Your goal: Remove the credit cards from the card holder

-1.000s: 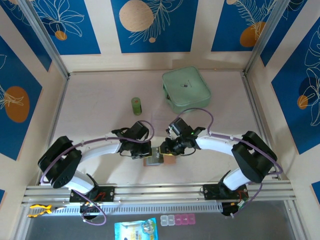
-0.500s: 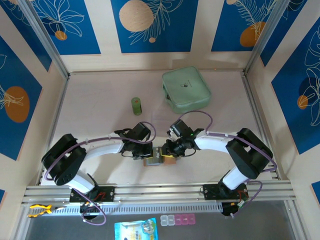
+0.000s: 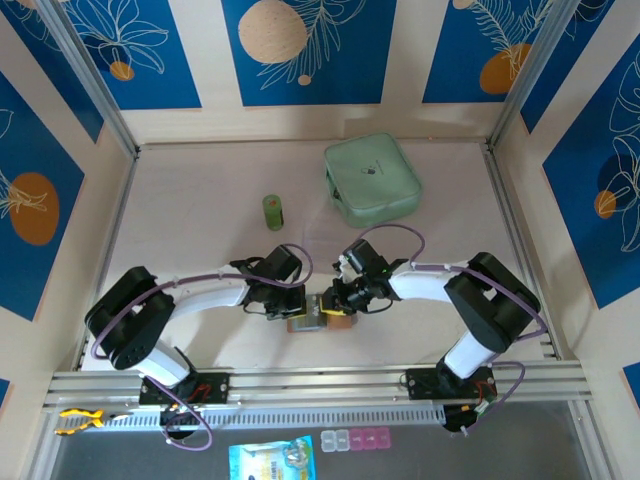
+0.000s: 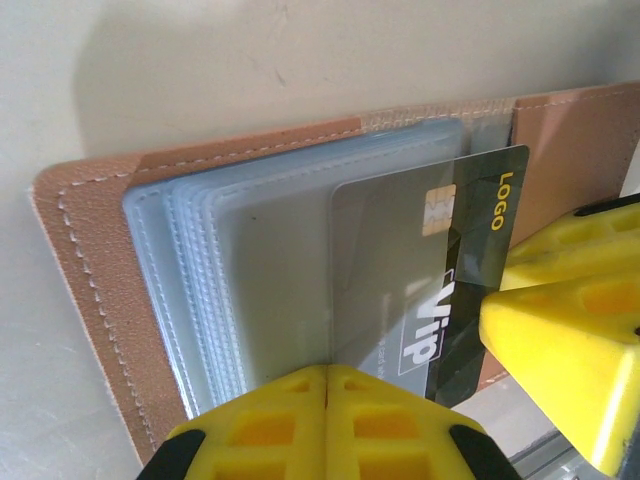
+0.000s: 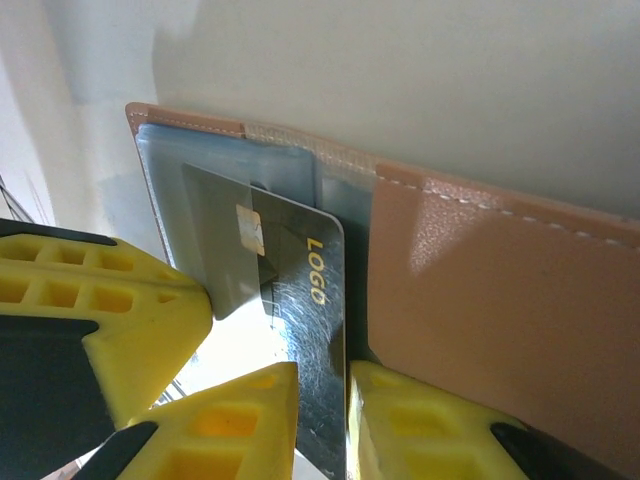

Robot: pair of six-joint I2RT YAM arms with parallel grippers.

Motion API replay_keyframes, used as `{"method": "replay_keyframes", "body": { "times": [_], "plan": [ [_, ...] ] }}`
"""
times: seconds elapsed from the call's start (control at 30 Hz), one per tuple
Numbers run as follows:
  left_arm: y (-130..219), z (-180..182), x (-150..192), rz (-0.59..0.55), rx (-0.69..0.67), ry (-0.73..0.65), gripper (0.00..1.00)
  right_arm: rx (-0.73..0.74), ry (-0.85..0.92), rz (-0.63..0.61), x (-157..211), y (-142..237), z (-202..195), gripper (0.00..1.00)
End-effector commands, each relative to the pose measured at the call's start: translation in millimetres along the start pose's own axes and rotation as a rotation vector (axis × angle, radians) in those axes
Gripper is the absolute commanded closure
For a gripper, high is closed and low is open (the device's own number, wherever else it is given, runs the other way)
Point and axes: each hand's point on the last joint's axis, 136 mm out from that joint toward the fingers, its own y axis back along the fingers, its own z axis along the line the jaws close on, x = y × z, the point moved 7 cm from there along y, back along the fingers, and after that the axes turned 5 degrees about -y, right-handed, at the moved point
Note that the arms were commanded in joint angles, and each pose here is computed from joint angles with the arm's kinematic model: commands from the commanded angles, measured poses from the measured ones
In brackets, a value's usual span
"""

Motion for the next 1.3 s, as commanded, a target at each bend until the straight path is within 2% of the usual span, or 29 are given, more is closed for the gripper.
{"method": "replay_keyframes", "body": {
  "times": [0.0,0.43,0.97,1.27],
  "plan": [
    [-10,16,10,0.054,-0.087,0.005,1.0,-0.018,-0.014,0.031,2,-3,-3,0.78],
    [-13,16,10,0.062,-0.088,0.005,1.0,-0.085,-0.007,0.044,2,-1,3,0.82],
    [-11,16,10,0.059,-0.094,0.002,1.0,-0.044,-0.026,-0.002,5,18,-14,0.9],
    [-9,15,9,0.052,-0.092,-0.002,1.0,-0.002,-0.005,-0.024,7,33,-14,0.91]
  ]
}}
